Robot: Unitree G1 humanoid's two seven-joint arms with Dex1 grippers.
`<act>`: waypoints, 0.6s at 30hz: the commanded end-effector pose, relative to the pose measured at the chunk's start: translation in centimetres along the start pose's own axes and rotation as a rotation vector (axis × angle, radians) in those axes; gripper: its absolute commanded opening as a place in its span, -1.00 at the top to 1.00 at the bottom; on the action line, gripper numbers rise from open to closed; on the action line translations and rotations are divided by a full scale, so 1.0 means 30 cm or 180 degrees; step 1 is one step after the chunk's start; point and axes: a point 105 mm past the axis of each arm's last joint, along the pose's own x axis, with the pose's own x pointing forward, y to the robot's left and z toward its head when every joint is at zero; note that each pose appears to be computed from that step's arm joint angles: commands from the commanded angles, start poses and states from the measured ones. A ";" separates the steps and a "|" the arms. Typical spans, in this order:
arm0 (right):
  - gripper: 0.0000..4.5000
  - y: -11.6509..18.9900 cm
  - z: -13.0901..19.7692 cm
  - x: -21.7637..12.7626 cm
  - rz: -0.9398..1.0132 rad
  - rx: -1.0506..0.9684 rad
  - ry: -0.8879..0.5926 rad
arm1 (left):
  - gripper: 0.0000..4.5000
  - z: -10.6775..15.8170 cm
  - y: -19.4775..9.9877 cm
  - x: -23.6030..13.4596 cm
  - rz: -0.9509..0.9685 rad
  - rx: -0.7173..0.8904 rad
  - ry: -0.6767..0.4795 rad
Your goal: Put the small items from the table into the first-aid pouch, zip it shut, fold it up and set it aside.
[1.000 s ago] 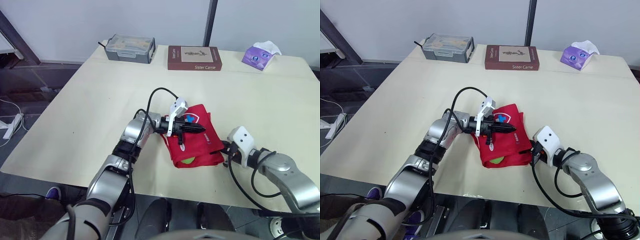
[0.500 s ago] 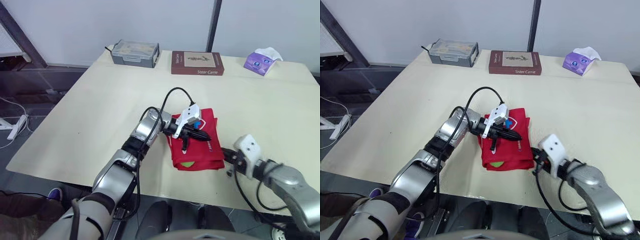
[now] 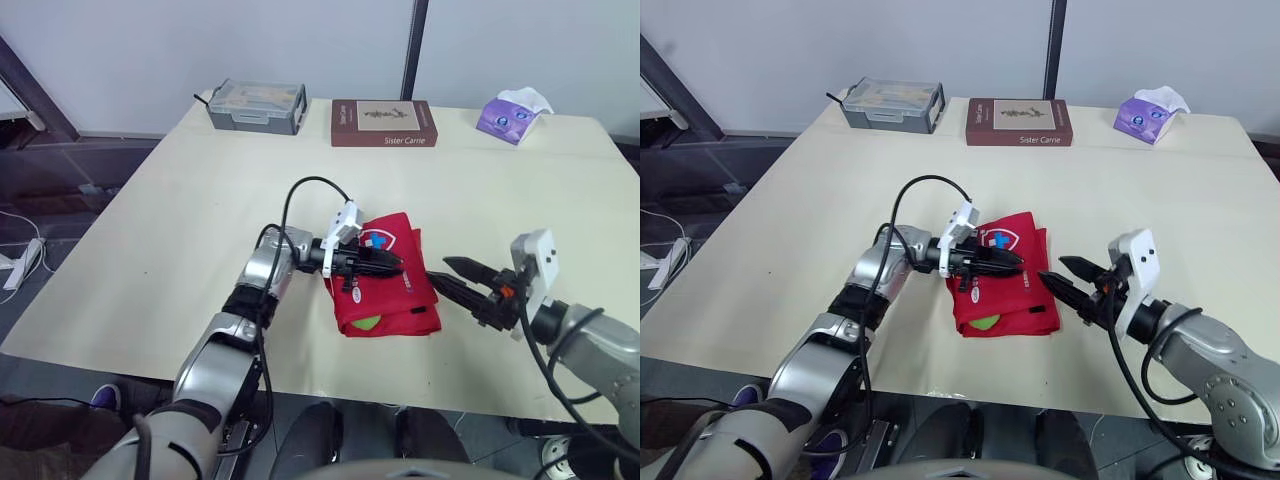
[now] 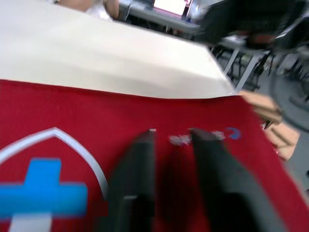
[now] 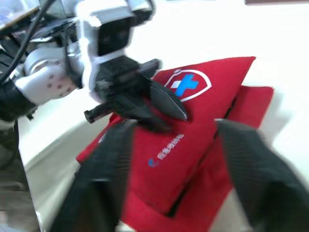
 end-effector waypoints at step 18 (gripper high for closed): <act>-0.89 -0.034 -0.205 0.163 0.0256 0.1091 0.1178 | -1.00 0.123 -0.248 -0.351 0.0434 0.0372 -0.0166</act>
